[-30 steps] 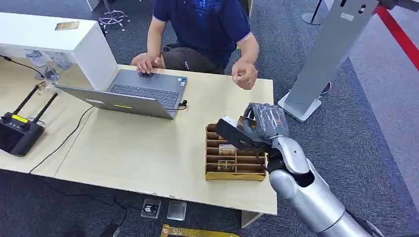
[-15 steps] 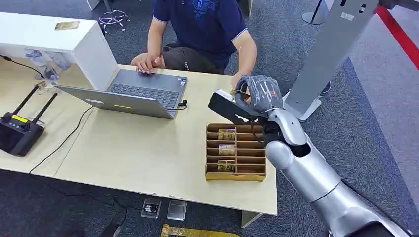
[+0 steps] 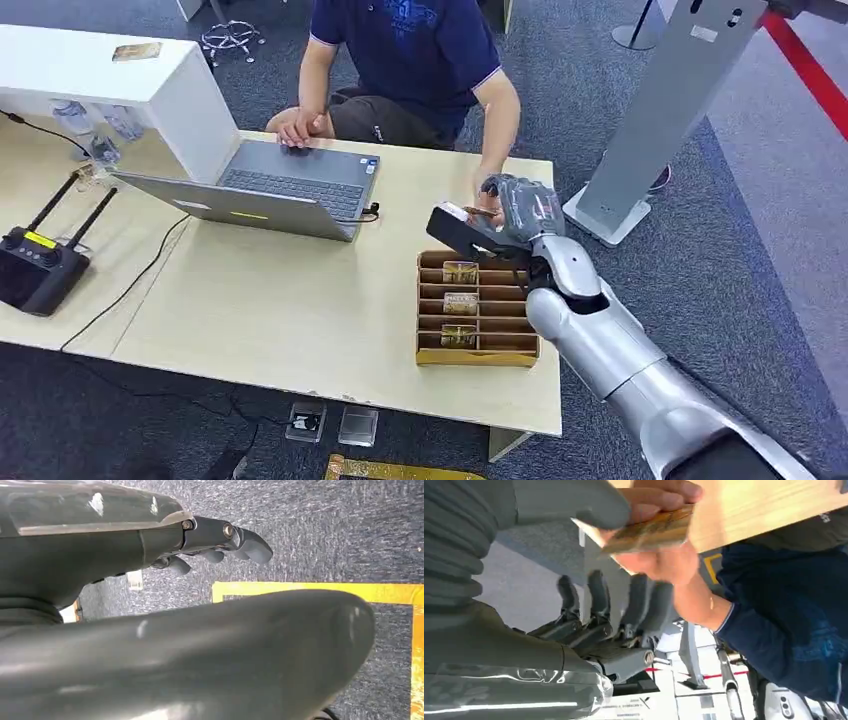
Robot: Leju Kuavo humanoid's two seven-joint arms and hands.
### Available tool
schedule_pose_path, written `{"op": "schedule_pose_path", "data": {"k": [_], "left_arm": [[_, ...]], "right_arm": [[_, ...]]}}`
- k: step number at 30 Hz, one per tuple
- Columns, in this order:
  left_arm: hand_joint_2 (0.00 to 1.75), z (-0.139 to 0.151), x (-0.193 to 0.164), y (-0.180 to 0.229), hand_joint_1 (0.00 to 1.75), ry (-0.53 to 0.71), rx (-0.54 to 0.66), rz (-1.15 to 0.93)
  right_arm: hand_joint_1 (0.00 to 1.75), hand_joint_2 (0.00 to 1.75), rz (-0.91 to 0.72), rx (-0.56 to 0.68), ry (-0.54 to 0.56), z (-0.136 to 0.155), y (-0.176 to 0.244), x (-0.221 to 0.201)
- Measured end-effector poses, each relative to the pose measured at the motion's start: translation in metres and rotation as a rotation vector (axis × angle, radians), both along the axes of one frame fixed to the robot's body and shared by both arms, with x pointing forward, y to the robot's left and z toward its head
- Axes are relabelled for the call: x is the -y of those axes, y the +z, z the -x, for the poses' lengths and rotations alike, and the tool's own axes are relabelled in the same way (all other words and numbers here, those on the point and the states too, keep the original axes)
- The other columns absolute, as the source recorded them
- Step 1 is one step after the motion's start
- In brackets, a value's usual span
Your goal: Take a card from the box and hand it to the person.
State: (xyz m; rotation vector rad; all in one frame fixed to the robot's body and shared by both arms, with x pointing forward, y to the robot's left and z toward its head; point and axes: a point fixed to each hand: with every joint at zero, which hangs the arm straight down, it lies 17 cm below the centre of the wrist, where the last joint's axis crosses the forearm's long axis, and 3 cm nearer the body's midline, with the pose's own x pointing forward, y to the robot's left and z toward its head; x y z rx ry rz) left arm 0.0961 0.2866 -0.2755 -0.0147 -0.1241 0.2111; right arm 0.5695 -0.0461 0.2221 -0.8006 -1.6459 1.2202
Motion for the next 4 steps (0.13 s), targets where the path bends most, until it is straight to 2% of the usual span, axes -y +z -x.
{"op": "schedule_pose_path", "data": {"k": [4], "left_arm": [[0.0, -0.003, -0.0001, 0.0005, 0.0, 0.001, 0.006, 0.0]], "right_arm": [[0.0, 1.75, 0.016, -0.003, -0.022, -0.0019, -0.0031, 0.0042]]}}
